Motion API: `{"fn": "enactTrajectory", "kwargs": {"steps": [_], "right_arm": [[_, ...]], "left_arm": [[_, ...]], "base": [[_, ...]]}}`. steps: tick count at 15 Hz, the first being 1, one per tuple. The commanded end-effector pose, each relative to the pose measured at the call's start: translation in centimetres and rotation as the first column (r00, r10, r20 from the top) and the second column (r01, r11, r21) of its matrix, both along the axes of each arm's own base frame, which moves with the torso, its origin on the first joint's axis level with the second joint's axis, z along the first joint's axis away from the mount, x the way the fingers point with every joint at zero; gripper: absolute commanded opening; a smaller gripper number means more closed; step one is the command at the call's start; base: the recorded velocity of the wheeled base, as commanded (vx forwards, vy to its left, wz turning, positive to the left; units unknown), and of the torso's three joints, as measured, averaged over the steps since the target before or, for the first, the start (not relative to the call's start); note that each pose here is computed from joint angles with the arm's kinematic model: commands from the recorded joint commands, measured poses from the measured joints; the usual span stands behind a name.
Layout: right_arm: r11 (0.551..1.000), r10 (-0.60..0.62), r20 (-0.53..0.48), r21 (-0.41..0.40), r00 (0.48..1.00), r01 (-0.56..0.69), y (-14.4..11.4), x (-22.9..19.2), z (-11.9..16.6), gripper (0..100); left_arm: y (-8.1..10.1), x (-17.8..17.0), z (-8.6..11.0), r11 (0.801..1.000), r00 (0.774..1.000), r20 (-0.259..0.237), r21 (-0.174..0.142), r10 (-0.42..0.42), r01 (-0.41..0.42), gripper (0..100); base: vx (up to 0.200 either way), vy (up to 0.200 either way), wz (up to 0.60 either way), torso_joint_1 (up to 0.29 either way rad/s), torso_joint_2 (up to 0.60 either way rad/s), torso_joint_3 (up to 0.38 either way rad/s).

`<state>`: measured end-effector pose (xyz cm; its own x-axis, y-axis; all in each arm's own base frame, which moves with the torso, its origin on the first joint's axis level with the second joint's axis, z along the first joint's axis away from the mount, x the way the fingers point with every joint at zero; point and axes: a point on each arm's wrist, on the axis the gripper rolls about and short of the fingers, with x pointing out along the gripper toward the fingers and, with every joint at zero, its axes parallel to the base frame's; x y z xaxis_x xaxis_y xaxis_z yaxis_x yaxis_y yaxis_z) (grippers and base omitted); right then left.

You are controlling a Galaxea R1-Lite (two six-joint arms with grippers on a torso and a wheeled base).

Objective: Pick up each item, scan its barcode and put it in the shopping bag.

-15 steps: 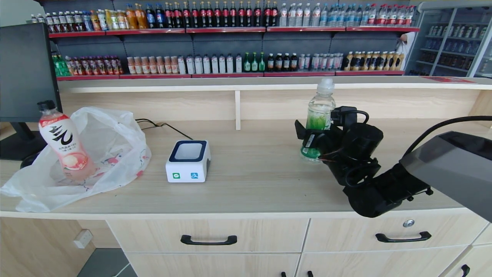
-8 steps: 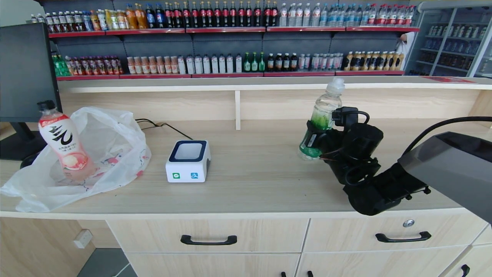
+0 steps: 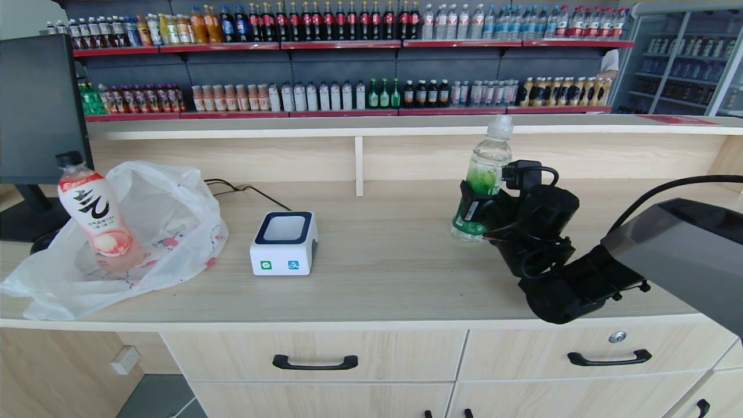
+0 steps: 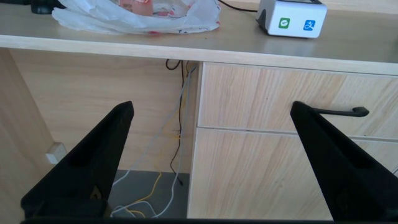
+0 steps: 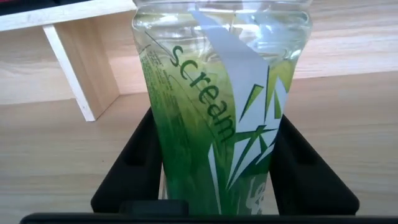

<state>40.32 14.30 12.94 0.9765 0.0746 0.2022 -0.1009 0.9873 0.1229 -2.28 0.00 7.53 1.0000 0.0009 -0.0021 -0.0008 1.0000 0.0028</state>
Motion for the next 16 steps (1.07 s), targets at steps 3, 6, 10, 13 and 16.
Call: {"fn": "enactTrajectory", "kwargs": {"steps": [3, 6, 10, 13, 16], "right_arm": [[1.0, -0.004, 0.03, 0.011, 1.0, 0.004, -0.2, -0.4, 1.4, 0], [1.0, -0.009, 0.068, 0.028, 0.998, 0.007, -0.4, -1.2, 3.2, 0], [1.0, -0.005, 0.043, 0.018, 0.999, 0.005, -0.8, -2.2, 3.0, 0], [1.0, -0.003, 0.07, 0.026, 0.998, 0.001, -1.2, -3.3, 4.0, 0], [0.999, 0.011, 0.11, 0.033, 0.994, -0.014, -1.7, -6.1, 6.5, 0]], "left_arm": [[0.0, 0.0, 0.0, 1.0, 1.0, 0.001, 0.0, 0.001, -0.001, 100], [0.0, 0.0, 0.0, 1.0, 1.0, 0.001, 0.0, 0.001, -0.001, 100], [0.0, 0.0, 0.0, 1.0, 1.0, 0.001, 0.0, -0.001, 0.001, 100], [0.0, 0.0, 0.0, 1.0, 1.0, 0.001, 0.0, 0.001, -0.001, 100], [0.0, 0.0, 0.0, 1.0, 1.0, 0.001, 0.0, 0.001, -0.001, 100]], "base": [[0.0, 0.0, 0.0, 0.0, 0.0, 0.0], [0.0, 0.0, 0.0, 0.0, 0.0, 0.0], [0.0, 0.0, 0.0, 0.0, 0.0, 0.0], [0.0, 0.0, 0.0, 0.0, 0.0, 0.0], [0.0, 0.0, 0.0, 0.0, 0.0, 0.0]]}}
